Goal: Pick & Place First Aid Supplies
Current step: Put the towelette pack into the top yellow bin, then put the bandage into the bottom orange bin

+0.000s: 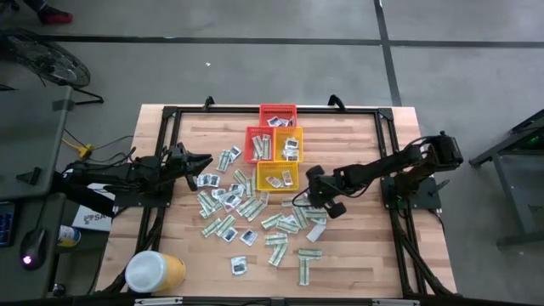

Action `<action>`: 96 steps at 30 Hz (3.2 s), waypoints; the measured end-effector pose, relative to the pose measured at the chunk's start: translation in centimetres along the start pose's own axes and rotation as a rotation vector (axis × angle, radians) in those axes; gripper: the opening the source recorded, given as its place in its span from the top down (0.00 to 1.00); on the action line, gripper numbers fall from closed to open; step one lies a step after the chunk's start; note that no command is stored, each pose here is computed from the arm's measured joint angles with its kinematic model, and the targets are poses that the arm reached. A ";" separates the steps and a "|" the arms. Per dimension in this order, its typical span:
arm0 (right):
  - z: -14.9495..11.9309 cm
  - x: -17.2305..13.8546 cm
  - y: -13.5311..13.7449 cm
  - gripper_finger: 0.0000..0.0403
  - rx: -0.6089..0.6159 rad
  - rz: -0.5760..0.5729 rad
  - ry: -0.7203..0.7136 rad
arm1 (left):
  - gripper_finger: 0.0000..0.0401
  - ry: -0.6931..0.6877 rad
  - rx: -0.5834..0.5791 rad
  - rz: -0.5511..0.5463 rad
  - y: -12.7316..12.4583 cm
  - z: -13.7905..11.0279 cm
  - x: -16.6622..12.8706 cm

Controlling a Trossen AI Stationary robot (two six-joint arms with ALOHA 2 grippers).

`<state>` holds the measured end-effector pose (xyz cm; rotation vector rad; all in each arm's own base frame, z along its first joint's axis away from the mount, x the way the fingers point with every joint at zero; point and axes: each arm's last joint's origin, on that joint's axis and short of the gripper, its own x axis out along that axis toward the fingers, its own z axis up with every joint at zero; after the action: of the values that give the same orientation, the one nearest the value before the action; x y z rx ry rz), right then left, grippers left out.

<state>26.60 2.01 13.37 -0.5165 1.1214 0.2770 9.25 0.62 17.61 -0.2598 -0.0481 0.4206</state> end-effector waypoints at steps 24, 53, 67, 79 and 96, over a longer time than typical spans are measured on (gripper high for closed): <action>3.4 -7.3 -6.9 1.00 -0.063 -0.363 0.139 | 0.82 0.000 0.000 -0.001 0.0 0.0 0.0; 2.2 0.7 -12.8 0.94 0.260 -0.438 0.019 | 0.82 0.000 0.000 -0.001 0.0 0.0 0.0; 3.0 -0.8 -12.1 0.71 0.253 -0.538 0.054 | 0.82 0.000 0.000 -0.001 0.0 0.0 0.0; 1.7 -4.6 -8.8 0.69 0.845 -0.206 0.049 | 0.82 0.000 0.000 -0.001 0.0 0.0 0.0; 1.8 -3.2 -5.1 0.69 1.476 0.028 0.087 | 0.82 0.000 0.000 -0.001 0.0 0.0 0.0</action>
<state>28.99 -1.26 18.16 0.8036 1.1193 -0.5628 9.25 0.62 17.61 -0.2600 -0.0481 0.4197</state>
